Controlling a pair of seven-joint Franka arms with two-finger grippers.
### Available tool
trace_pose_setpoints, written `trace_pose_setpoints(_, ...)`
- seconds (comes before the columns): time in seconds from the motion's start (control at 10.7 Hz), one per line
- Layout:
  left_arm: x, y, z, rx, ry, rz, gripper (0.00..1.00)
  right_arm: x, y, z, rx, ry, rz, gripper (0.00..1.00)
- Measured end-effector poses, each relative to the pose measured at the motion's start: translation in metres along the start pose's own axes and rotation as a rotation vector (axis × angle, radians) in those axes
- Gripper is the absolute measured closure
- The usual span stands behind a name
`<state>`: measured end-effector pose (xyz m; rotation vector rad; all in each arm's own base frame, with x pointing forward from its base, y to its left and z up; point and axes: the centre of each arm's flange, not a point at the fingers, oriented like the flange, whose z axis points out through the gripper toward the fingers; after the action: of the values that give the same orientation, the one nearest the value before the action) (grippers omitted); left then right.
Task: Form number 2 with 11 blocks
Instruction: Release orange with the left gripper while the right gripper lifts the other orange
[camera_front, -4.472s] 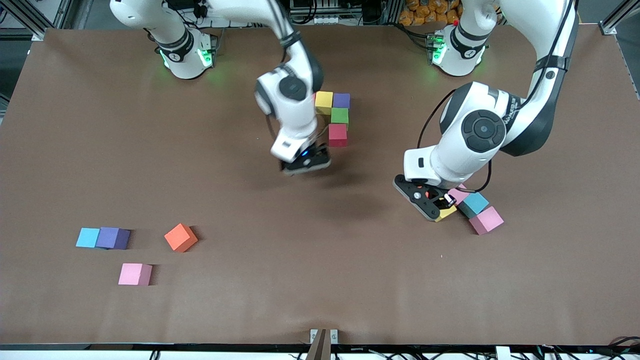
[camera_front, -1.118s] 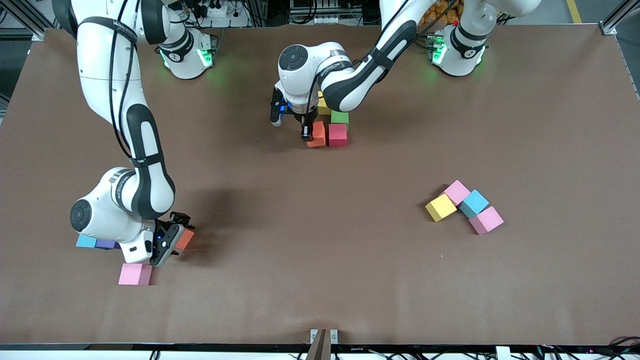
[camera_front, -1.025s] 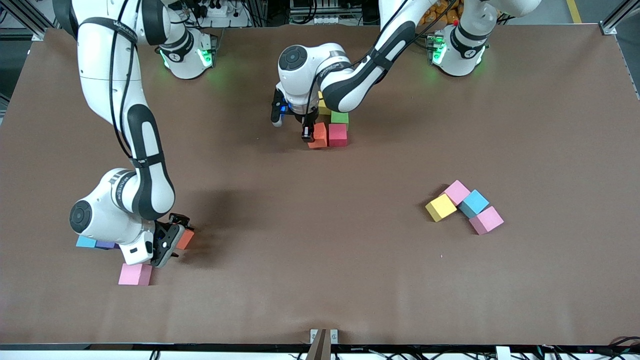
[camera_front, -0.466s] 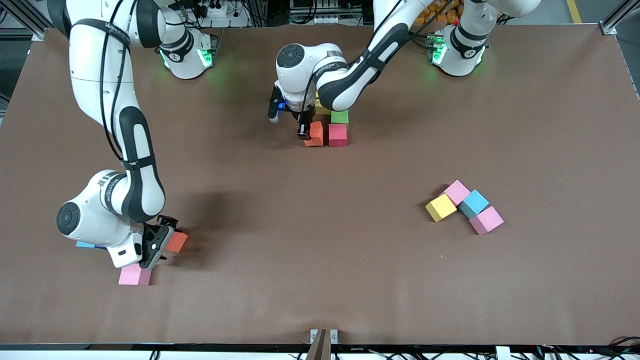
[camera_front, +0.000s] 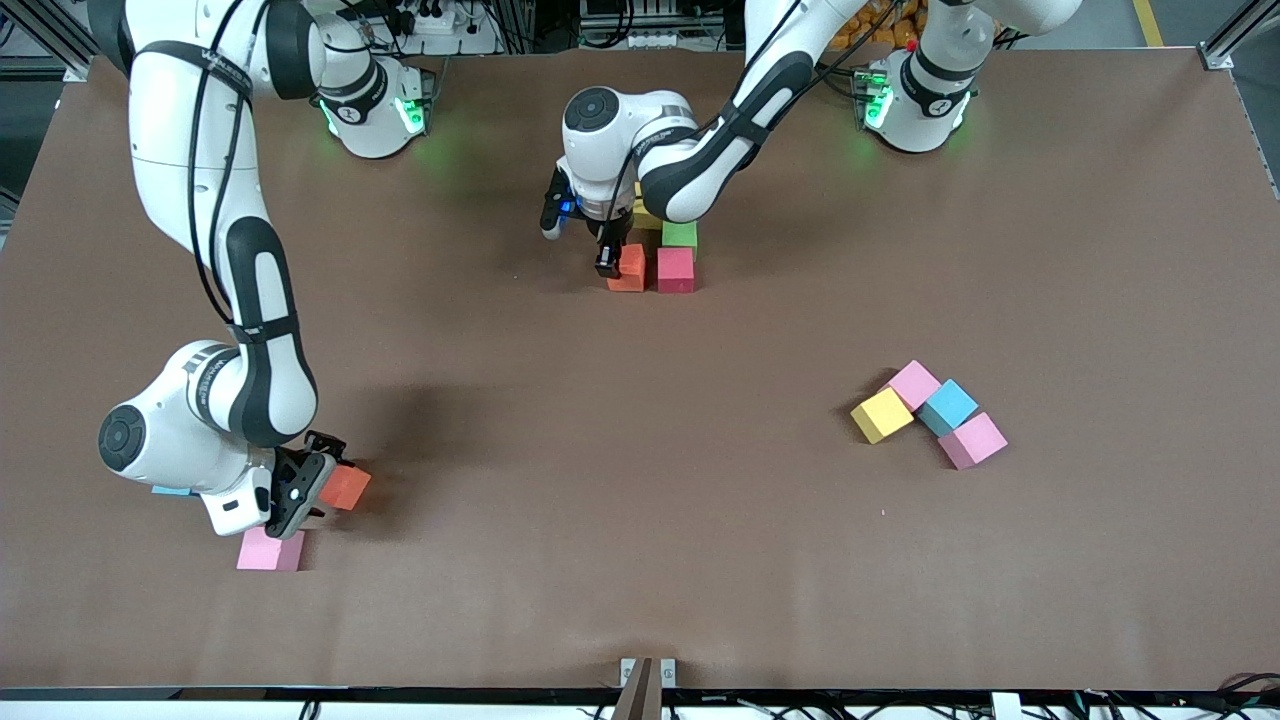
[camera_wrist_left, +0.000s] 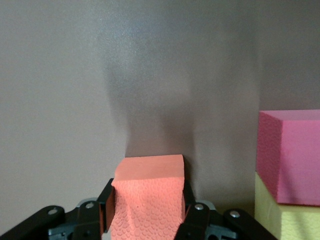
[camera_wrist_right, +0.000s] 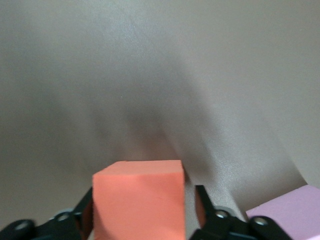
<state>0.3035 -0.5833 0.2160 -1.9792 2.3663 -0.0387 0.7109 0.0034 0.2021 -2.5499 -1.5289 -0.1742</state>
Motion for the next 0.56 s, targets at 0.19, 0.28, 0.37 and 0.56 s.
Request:
trace_pose_setpoints(0.19, -0.002, 0.002, 0.000, -0.001, -0.004, 0.002, 0.46, 0.002, -0.002, -0.001, 0.022, 0.000, -0.004, 0.38)
trace_pose_setpoints(0.28, -0.004, 0.004, -0.001, 0.000, -0.006, 0.004, 0.46, 0.004, -0.003, -0.001, 0.034, 0.001, -0.007, 0.39)
trace_pose_setpoints(0.37, -0.006, 0.005, -0.002, 0.000, -0.009, 0.005, 0.46, 0.007, -0.005, -0.001, 0.050, 0.001, -0.011, 0.42)
trace_pose_setpoints(0.56, -0.008, 0.007, -0.001, -0.001, -0.014, 0.007, 0.46, 0.016, -0.011, 0.002, 0.077, 0.002, -0.022, 0.42)
